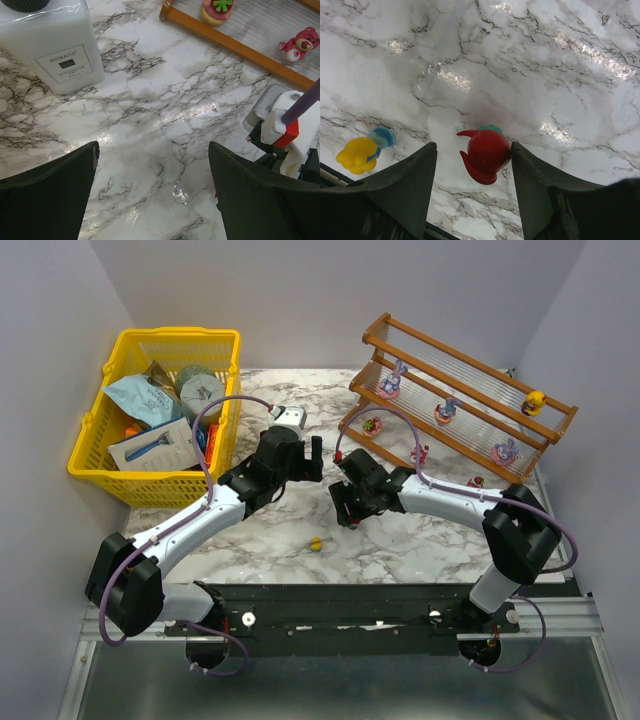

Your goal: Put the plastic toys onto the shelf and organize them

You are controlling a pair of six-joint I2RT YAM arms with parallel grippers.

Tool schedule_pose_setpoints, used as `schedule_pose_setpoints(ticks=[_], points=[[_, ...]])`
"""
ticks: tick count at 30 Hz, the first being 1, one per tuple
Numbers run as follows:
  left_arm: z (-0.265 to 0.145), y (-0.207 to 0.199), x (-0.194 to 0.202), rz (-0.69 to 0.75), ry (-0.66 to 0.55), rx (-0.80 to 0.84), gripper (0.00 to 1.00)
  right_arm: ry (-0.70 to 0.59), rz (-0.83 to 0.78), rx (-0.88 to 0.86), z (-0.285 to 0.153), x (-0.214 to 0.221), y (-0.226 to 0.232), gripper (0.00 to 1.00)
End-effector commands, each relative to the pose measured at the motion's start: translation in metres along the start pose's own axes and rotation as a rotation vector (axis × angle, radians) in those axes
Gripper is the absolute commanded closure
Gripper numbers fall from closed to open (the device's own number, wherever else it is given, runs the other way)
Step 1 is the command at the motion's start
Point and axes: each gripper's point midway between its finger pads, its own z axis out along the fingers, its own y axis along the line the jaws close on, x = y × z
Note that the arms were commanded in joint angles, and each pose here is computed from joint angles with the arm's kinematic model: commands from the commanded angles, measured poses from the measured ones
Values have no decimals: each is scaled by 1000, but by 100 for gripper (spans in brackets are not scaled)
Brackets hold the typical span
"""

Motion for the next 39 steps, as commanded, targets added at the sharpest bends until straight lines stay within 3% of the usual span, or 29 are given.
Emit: schedule_pose_setpoints(ticks=[1,5,7,12,15,24,31,32,39], points=[[0,1,-2,-2,-14,7,1,24,7,35,13,7,-5,33],[-1,0,-2,-4,-16,8,1,42,13,49,17,12,-7,37],[-1,0,-2,-4,-16,8,1,41,12,58,17,12,-9,46],[-1,1,-2,-3,-16,7,1,0,12,53,2,-2,-6,83],[-1,1,-2,-3,-15,6,1,-41,23,75,-17,-22,-6,92],[-2,1,-3,-5,-17,9,1,-98,76,287,-108,-82,-43,96],[-2,-1,-4,-9,-18,19,1,-190,194,358,-210,-130,-90,95],[-2,-2,-3,-10,-17,22,1,-258,217,365,-235,-147,-98,95],[-3,-3,-3,-10,-14,29,1,-373,303,491,-309,-163,-142,93]])
